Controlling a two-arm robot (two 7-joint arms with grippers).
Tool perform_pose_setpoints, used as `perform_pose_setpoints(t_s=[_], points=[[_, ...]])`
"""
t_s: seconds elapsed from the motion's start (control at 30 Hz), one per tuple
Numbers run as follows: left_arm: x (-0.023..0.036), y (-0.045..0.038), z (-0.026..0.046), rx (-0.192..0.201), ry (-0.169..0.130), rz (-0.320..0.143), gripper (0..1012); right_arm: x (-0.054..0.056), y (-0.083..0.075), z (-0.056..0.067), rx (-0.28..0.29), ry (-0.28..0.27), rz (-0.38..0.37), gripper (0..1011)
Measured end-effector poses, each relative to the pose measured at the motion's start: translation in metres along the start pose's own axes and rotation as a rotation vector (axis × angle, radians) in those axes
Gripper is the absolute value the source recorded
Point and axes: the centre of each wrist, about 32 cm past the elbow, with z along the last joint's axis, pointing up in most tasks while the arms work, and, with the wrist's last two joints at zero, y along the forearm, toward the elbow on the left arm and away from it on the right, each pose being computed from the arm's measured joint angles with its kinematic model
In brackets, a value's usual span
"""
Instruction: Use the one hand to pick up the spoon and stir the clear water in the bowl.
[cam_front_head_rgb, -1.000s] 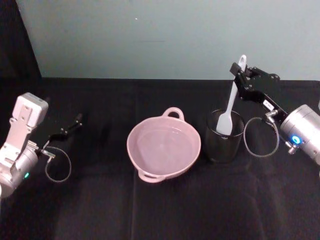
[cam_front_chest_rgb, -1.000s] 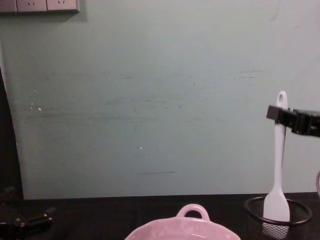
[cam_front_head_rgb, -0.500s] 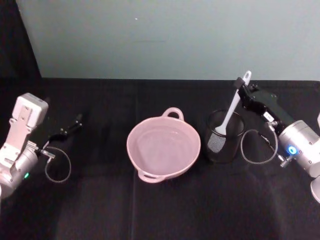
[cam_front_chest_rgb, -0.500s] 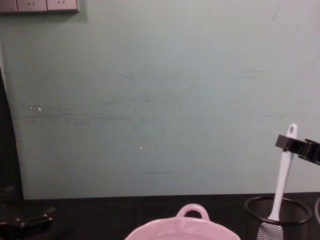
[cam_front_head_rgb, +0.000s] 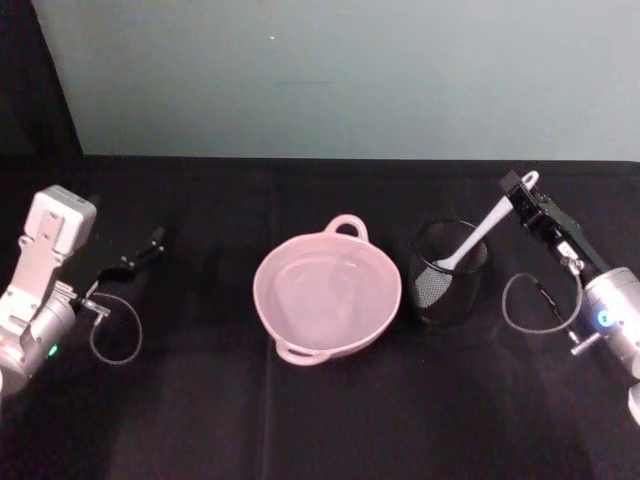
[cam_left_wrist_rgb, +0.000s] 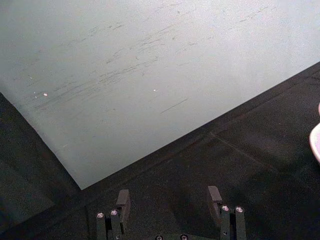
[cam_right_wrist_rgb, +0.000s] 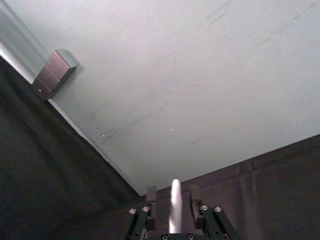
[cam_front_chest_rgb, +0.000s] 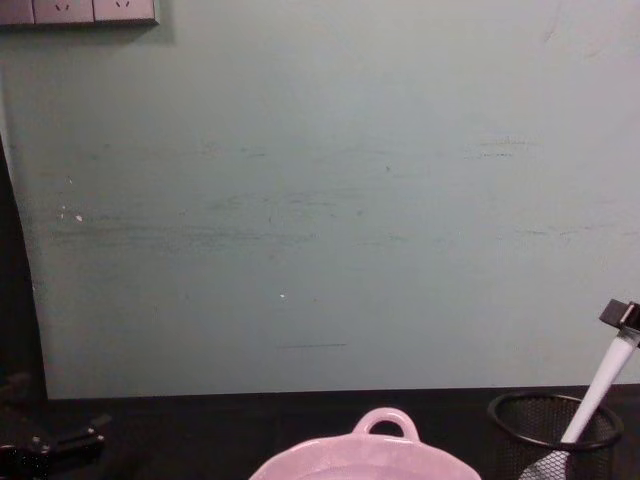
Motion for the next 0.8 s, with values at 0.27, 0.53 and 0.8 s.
perform_pose_setpoints(t_s=[0.27, 0.53, 0.8], points=[[0.0000, 0.0000, 0.0000, 0.000, 0.000, 0.000, 1011, -0.005, -0.013, 0.009, -0.027, -0.024, -0.022, 650], [0.0000, 0.0000, 0.0000, 0.000, 0.000, 0.000, 1011, -0.026, -0.037, 0.037, -0.118, -0.134, -0.027, 893], [0.0000, 0.0000, 0.0000, 0.000, 0.000, 0.000, 1011, -0.041, -0.063, 0.072, -0.332, -0.282, -0.055, 1003]])
